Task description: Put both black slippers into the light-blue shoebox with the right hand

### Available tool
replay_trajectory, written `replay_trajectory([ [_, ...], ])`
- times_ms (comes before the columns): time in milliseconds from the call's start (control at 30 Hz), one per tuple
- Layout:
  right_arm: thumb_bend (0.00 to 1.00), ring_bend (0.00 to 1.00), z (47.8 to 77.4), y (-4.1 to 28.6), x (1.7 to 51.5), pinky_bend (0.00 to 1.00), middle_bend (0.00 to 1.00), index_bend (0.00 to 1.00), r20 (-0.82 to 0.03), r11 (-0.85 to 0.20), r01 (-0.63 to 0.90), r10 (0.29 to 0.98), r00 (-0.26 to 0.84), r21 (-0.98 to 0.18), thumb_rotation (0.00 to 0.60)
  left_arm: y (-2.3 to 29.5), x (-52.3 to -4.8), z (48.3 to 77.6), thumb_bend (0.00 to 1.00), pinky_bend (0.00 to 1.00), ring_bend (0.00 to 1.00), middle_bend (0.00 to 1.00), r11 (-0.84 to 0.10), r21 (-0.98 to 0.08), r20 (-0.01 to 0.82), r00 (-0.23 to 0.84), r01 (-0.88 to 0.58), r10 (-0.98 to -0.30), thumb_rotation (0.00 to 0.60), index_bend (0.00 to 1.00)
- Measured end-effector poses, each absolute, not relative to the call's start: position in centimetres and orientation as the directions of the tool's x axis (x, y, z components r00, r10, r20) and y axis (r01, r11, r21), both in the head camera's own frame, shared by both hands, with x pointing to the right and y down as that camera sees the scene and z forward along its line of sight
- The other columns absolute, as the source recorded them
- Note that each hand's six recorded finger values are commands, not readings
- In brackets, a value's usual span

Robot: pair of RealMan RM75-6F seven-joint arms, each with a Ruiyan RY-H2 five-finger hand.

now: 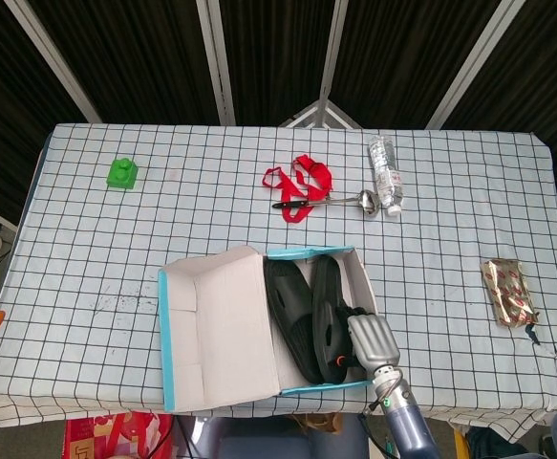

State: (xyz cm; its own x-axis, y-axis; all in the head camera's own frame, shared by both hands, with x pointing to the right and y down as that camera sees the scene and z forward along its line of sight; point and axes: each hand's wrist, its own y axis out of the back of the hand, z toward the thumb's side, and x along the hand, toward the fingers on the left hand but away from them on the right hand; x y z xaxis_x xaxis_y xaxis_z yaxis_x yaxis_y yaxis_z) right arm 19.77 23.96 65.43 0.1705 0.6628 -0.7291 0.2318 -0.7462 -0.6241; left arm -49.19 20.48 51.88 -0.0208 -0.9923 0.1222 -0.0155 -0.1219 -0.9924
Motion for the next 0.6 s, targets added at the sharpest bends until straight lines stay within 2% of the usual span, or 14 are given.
replay_trajectory([
  [100, 0.63, 0.29, 65.2, 23.7, 19.6, 0.4, 0.33, 0.41, -0.726, -0.743, 0.255, 0.665, 0.176, -0.619, 0.6, 20.5, -49.2, 51.9, 0.22, 0.02, 0.0, 0.0, -0.124, -0.992, 0.124, -0.021, -0.014, -0.992, 0.6, 0.03],
  [233, 0.62, 0.2, 64.3, 23.2, 19.2, 0.27, 0.22, 0.3, -0.718, -0.739, 0.283, 0.668, 0.194, -0.611, 0.6, 20.5, -49.1, 52.0, 0.22, 0.02, 0.0, 0.0, -0.126, -0.992, 0.126, -0.019, -0.012, -0.992, 0.6, 0.03],
  [467, 0.41, 0.1, 63.1, 22.1, 18.7, 0.17, 0.06, 0.05, -0.711, -0.738, 0.304, 0.669, 0.216, -0.603, 0.6, 20.5, -49.2, 51.9, 0.22, 0.02, 0.0, 0.0, -0.125, -0.992, 0.126, -0.019, -0.014, -0.992, 0.6, 0.03],
  [600, 0.32, 0.05, 62.8, 22.0, 18.8, 0.13, 0.01, 0.0, -0.728, -0.756, 0.291, 0.649, 0.219, -0.586, 0.6, 20.5, -49.2, 51.9, 0.22, 0.02, 0.0, 0.0, -0.125, -0.992, 0.126, -0.02, -0.015, -0.992, 0.6, 0.03],
])
